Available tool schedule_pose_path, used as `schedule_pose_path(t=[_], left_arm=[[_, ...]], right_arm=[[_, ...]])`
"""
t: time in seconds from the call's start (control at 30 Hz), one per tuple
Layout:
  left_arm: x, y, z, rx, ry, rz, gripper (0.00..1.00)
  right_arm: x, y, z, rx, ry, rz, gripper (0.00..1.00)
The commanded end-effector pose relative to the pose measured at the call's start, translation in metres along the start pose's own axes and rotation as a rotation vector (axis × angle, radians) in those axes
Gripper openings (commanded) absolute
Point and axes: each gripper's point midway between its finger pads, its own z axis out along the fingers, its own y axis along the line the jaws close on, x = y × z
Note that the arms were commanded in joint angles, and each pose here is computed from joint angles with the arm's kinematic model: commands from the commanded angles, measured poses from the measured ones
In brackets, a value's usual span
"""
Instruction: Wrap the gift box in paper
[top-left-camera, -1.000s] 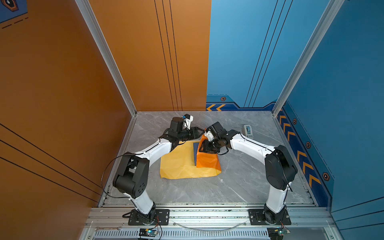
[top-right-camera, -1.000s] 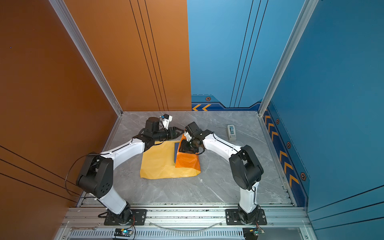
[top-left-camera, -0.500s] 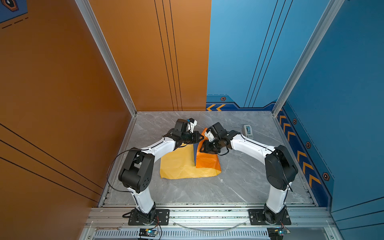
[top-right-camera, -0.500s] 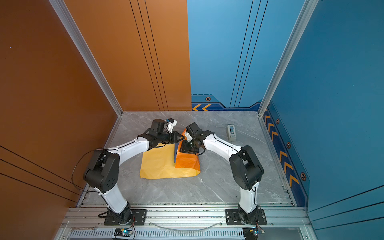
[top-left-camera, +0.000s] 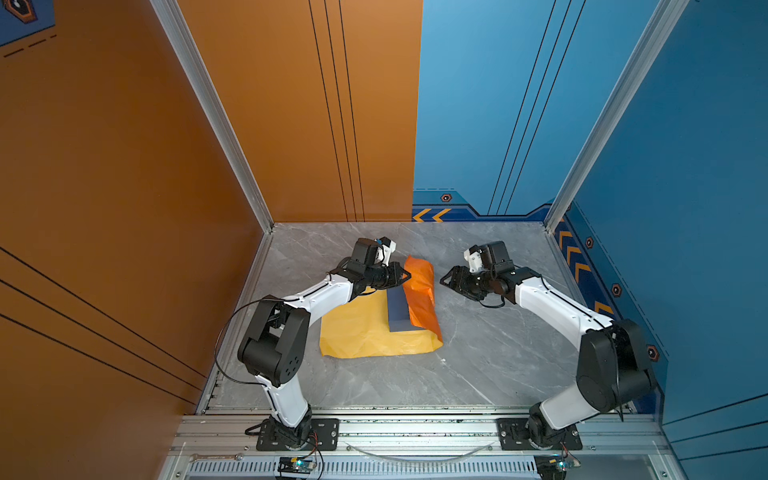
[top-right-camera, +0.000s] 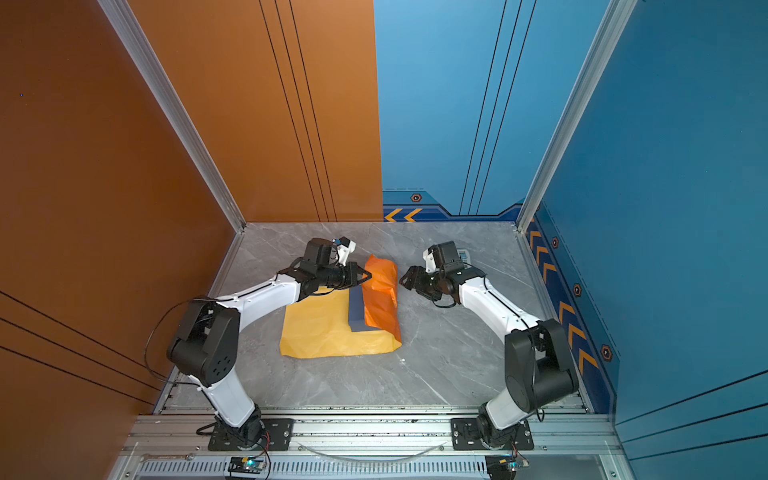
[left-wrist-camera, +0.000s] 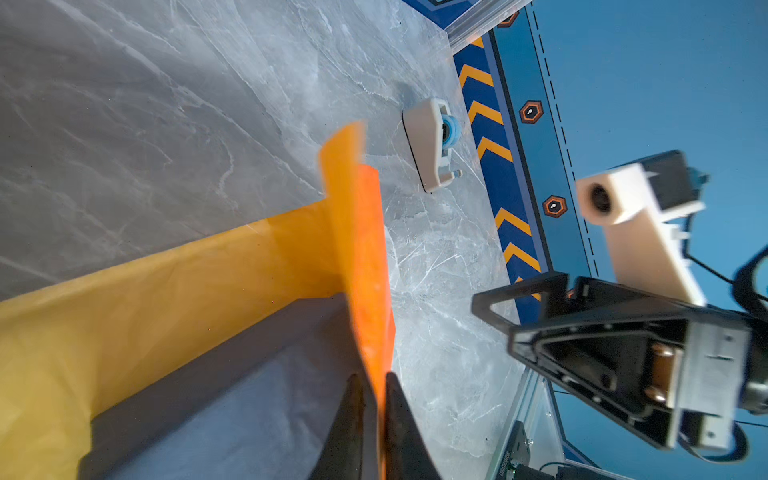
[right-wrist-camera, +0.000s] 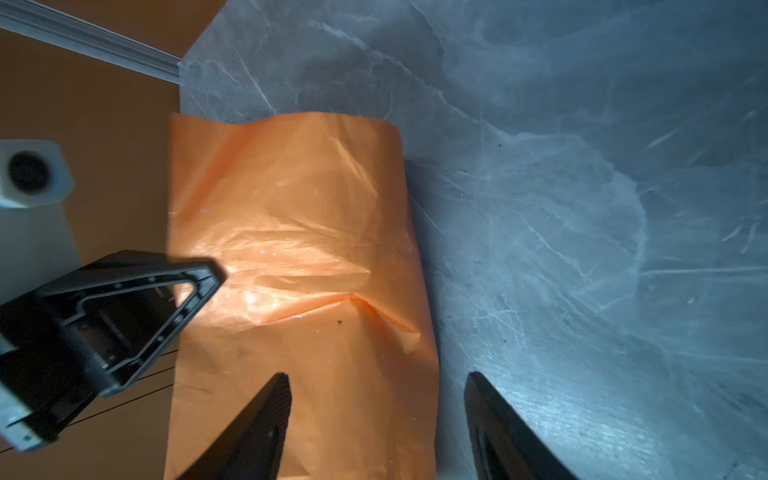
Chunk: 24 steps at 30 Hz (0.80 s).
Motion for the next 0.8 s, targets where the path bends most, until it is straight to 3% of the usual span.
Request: schedule_pose_path(t=[0.0, 0.1, 0.3, 0.43, 0.57, 0.77], left_arm=[[-0.008, -0.024, -0.006, 0.051, -0.016, 0.027, 0.17], [-0.011, -0.031, -0.008, 0.067, -0.023, 0.033, 0.34], [-0.029, -0.055, -0.028, 0.117, -0.079, 0.059, 0.50], [-0.039, -0.050, -0.052, 0.097, -0.141, 0.044, 0.52], [-0.035, -0.004, -0.070, -0.045, -0.179, -0.037, 0.50], [0.009, 0.046, -0.061, -0.121, -0.109, -0.144, 0.49]], right_arm=[[0.015, -0.001, 0.022, -0.031, 0.069, 0.036, 0.70], [0.018, 0.000, 0.032, -0.045, 0.086, 0.043, 0.70], [0.014, 0.009, 0.032, -0.132, 0.072, 0.037, 0.71], [0.011, 0.012, 0.028, -0.182, 0.063, 0.042, 0.74], [0.008, 0.015, 0.023, -0.243, 0.050, 0.062, 0.77], [0.013, 0.020, 0.022, -0.276, 0.069, 0.051, 0.79]])
